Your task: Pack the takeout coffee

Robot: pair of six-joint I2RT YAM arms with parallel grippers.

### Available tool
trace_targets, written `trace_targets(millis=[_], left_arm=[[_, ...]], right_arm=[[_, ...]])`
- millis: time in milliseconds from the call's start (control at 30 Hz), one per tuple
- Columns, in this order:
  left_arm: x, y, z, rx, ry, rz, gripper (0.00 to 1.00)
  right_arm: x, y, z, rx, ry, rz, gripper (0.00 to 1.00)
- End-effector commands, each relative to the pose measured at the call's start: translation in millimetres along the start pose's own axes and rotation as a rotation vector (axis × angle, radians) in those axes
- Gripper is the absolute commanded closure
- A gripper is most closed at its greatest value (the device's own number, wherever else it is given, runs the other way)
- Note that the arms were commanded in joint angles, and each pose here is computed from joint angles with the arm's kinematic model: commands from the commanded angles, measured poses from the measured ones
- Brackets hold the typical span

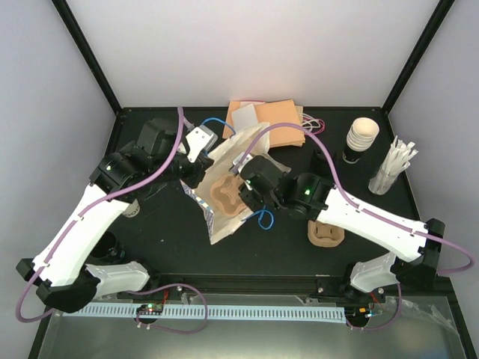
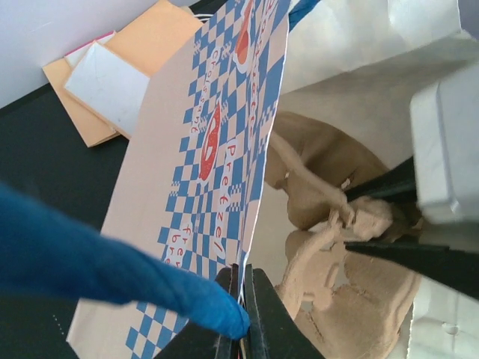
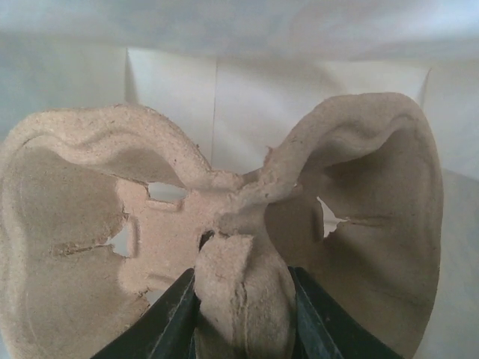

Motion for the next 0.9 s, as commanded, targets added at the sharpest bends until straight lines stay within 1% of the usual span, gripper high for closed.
trace_targets(millis=[0,300,467,633,767,867], left_arm=[[3,-8,-10,0.027,-0.050,0.067,0.98],[0,-13,-6,0.011,-0.028,0.148,0.99],[-5,-18,-3,0.008,0.012,0.231,0.98],[-6,-21,0,0.007,0.029,0.280,0.98],[-3,-30,3,0.006,0.049,0.409,0.98],[-3,-32,5,0.028,0.064,0.453,0.97]], right_arm=[[-4,11,8,0.031,-0.007,0.071,0.69],[-28,26,39,0.022,0.067,0.063,0.69],[-41,29,39,0.027,0.114,0.095,0.70],[-53,34,39,0.029,0.129,0.088,0.70],[-67,39,44,0.022,0.166,0.090,0.70],[-68,37,48,-0.008,0.158,0.137,0.70]])
Point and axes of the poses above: each gripper's point midway between its finger pads, its own x axis back along the fingers, its own y axis along the line the jaws close on, z = x × y, the point moved 10 cm from there along x, back along the fingers, and after that the axes turned 13 degrees about x, right-handed, at the moved point
